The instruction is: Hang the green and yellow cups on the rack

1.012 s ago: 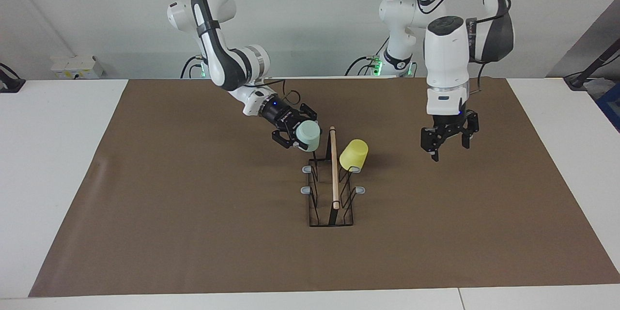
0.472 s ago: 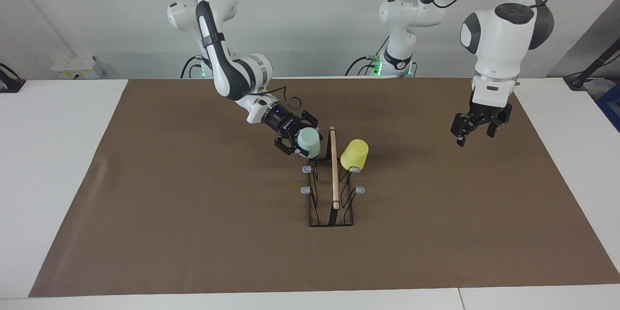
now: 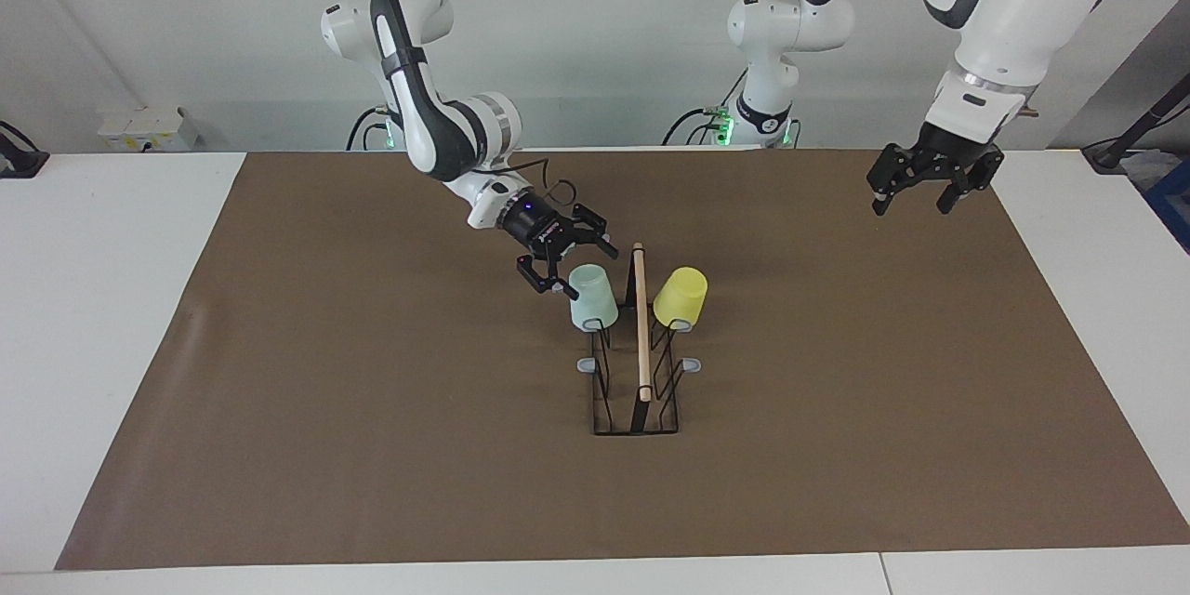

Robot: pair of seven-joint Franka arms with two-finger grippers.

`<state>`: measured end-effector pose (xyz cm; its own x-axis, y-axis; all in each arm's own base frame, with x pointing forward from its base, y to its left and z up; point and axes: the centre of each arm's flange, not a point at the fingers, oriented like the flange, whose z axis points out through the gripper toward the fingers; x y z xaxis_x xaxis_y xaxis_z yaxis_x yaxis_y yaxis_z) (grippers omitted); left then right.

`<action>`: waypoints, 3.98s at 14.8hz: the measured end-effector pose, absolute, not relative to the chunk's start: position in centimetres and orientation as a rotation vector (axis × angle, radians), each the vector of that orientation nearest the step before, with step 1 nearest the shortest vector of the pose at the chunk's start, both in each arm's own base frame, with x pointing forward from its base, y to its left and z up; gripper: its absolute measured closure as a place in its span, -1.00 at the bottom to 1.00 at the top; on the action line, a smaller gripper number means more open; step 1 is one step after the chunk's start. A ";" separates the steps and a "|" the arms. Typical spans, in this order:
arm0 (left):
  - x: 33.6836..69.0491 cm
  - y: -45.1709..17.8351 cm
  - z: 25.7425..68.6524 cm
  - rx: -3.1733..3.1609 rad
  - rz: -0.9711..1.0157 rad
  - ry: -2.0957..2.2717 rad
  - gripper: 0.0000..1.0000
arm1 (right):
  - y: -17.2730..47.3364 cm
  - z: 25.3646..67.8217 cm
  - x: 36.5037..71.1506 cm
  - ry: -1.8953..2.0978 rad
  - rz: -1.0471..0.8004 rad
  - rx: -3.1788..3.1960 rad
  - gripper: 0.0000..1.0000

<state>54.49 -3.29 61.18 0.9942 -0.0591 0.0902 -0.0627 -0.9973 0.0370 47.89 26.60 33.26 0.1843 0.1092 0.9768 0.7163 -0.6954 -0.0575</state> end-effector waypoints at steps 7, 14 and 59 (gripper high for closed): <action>54.8 -3.3 64.5 3.115 -0.014 -0.193 -1.00 | 19.2 38.0 49.3 -1.104 -1.575 -2.132 -1.00; 54.5 -3.7 62.5 3.113 -0.111 -0.207 -1.00 | 10.2 39.3 53.3 -1.488 -1.542 -2.188 -1.00; 53.4 -3.1 61.6 3.112 -0.161 -0.193 -1.00 | -4.0 61.3 51.4 -0.057 0.185 -3.155 -1.00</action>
<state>53.37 -3.06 61.56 0.9870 -0.1239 -0.1019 -0.1220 -0.9922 0.0254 51.42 -3.95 61.30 0.9925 0.0347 -0.1174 0.0370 -0.9992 0.0170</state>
